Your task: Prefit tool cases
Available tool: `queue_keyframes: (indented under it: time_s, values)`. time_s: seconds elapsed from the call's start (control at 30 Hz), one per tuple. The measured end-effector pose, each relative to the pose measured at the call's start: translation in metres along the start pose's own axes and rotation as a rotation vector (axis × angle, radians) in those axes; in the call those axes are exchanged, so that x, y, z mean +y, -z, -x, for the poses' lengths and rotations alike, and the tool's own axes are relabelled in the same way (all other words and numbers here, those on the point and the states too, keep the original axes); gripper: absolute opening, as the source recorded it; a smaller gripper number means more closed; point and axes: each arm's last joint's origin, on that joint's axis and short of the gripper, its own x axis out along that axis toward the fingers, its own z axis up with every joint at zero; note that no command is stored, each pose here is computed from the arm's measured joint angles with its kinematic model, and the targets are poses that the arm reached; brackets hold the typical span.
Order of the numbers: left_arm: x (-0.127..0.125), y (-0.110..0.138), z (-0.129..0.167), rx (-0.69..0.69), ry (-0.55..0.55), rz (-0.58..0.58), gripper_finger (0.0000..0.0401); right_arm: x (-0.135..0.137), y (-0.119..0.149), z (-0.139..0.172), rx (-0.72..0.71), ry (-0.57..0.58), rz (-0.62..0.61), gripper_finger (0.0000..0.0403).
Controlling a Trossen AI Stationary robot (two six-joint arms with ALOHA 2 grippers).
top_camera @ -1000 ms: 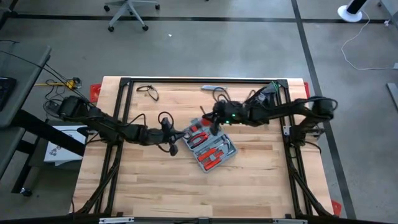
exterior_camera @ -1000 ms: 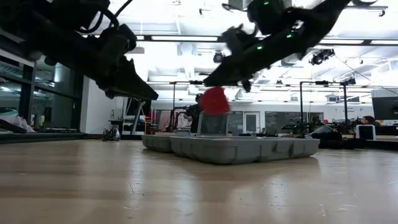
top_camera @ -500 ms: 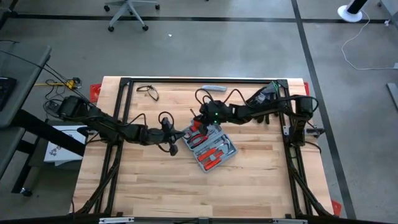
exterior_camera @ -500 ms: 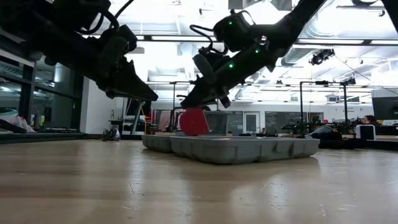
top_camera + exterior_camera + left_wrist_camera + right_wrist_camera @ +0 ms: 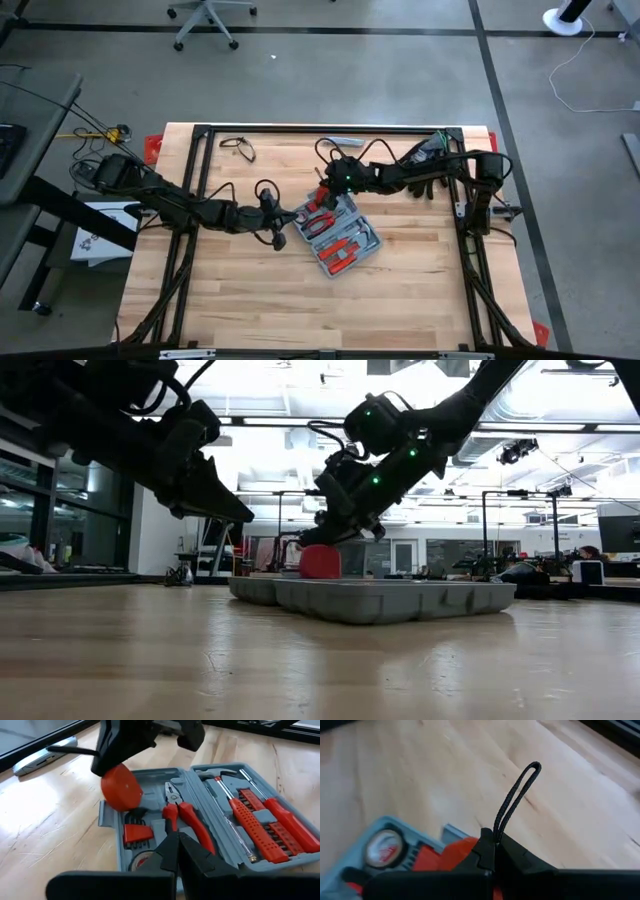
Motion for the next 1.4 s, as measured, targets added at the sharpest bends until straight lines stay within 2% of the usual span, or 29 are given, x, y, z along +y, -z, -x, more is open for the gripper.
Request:
queue_keyframes:
  time_s: [0.3,0.43,0.8,1.17,1.27,1.4]
  values:
    - [0.000,0.000,0.000,0.001,0.000,-0.001,0.0000,-0.007,0.010,0.000,0.101,0.060,0.000,0.0002]
    - [0.000,0.000,0.000,0.001,0.000,-0.001,0.0000,-0.009,0.012,0.000,0.128,0.066,0.001,0.0018]
    - [0.001,0.002,0.000,0.017,-0.005,-0.009,0.0000,-0.007,0.015,0.001,0.172,-0.037,0.015,0.0100]
    - [0.001,0.002,0.000,0.019,-0.008,-0.011,0.0000,-0.007,0.006,0.016,0.170,-0.036,0.040,0.0110]
    - [0.001,0.002,0.000,0.021,-0.010,-0.012,0.0000,-0.008,0.002,0.029,0.189,-0.008,0.092,0.0110]
    - [0.001,0.002,0.000,0.023,-0.014,-0.014,0.0000,-0.009,-0.001,0.045,0.234,-0.014,0.233,0.0110]
